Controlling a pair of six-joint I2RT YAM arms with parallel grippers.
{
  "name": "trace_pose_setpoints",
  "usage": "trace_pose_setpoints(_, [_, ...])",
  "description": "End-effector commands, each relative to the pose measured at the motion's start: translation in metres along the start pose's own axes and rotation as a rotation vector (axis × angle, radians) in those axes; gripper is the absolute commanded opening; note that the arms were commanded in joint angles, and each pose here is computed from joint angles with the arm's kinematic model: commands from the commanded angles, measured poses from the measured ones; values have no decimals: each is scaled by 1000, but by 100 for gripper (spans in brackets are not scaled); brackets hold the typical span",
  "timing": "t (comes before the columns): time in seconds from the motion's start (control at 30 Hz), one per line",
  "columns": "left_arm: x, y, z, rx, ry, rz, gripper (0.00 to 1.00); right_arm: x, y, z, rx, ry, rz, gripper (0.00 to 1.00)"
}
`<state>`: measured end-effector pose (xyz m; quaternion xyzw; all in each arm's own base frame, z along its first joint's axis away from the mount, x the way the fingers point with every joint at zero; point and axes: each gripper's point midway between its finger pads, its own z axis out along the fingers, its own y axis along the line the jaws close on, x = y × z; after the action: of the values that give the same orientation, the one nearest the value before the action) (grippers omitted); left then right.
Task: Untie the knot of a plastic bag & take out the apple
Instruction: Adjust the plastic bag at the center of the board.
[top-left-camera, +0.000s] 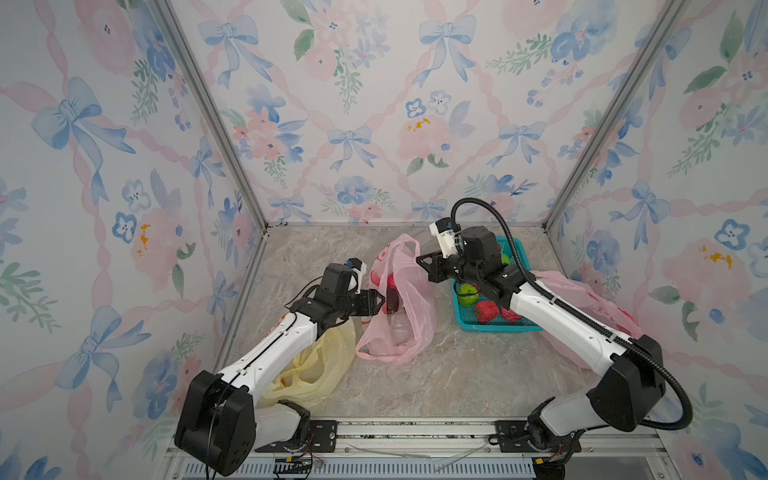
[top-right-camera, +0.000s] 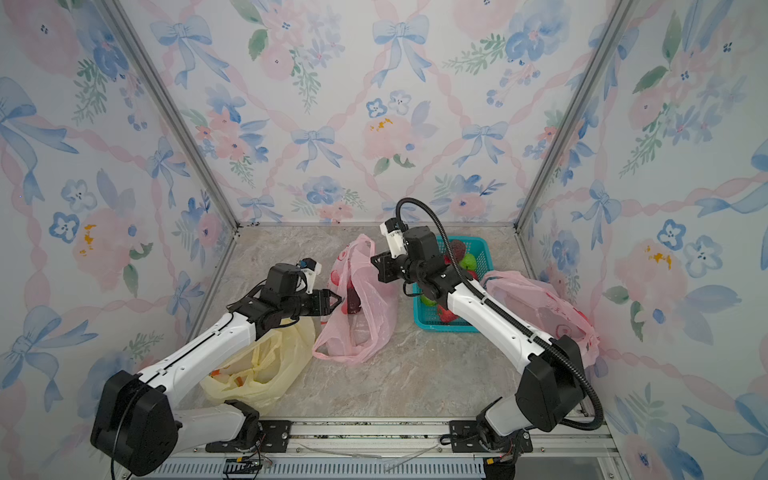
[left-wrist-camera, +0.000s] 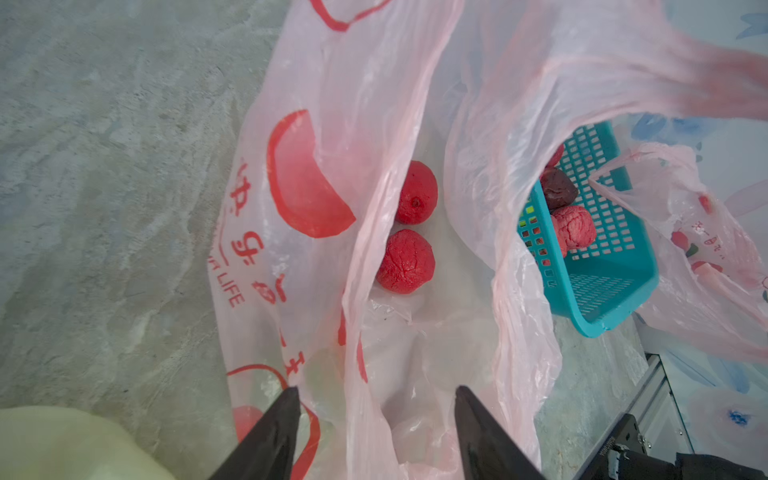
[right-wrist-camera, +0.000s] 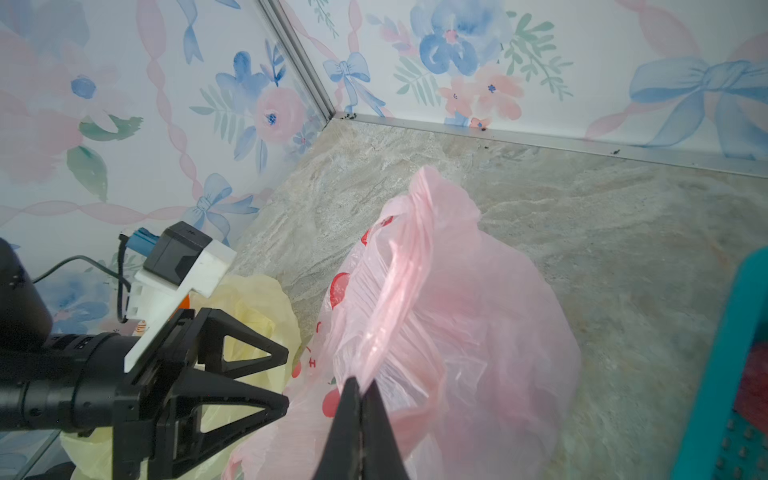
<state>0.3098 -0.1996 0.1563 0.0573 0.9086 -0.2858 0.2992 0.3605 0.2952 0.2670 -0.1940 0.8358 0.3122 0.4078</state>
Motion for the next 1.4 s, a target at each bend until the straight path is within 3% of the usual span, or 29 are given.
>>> trace_pose_setpoints(0.0, [19,7,16,-19,52,-19,62,16,-19,2,82,84,-37,0])
trace_pose_setpoints(0.23, [63,27,40,-74,184,-39,59,20,-54,-9,204,140,-69,0])
trace_pose_setpoints(0.27, [66,30,42,-83,193,-36,51,22,-62,-11,238,152,-73,0])
trace_pose_setpoints(0.37, [62,34,42,-107,177,-23,0,30,-89,-17,326,203,-73,0])
trace_pose_setpoints(0.5, [32,41,21,-148,64,-16,0,48,-116,-15,385,271,-52,0])
trace_pose_setpoints(0.8, [-32,78,-80,-309,-261,-29,0,64,-136,16,391,314,-33,0])
trace_pose_setpoints(0.9, [-33,73,-82,-275,-257,-24,0,66,-134,30,360,314,-17,0])
trace_pose_setpoints(1.07, [-17,67,-53,-230,-169,-14,0,79,-131,41,312,359,6,1])
trace_pose_setpoints(1.2, [-14,56,-39,-214,-146,18,0,47,-85,24,152,244,-28,37])
trace_pose_setpoints(1.27, [-17,51,-37,-203,-149,29,0,25,-53,7,97,166,-84,49])
trace_pose_setpoints(1.37, [-22,48,-36,-196,-160,37,0,4,-8,-13,41,92,-180,59])
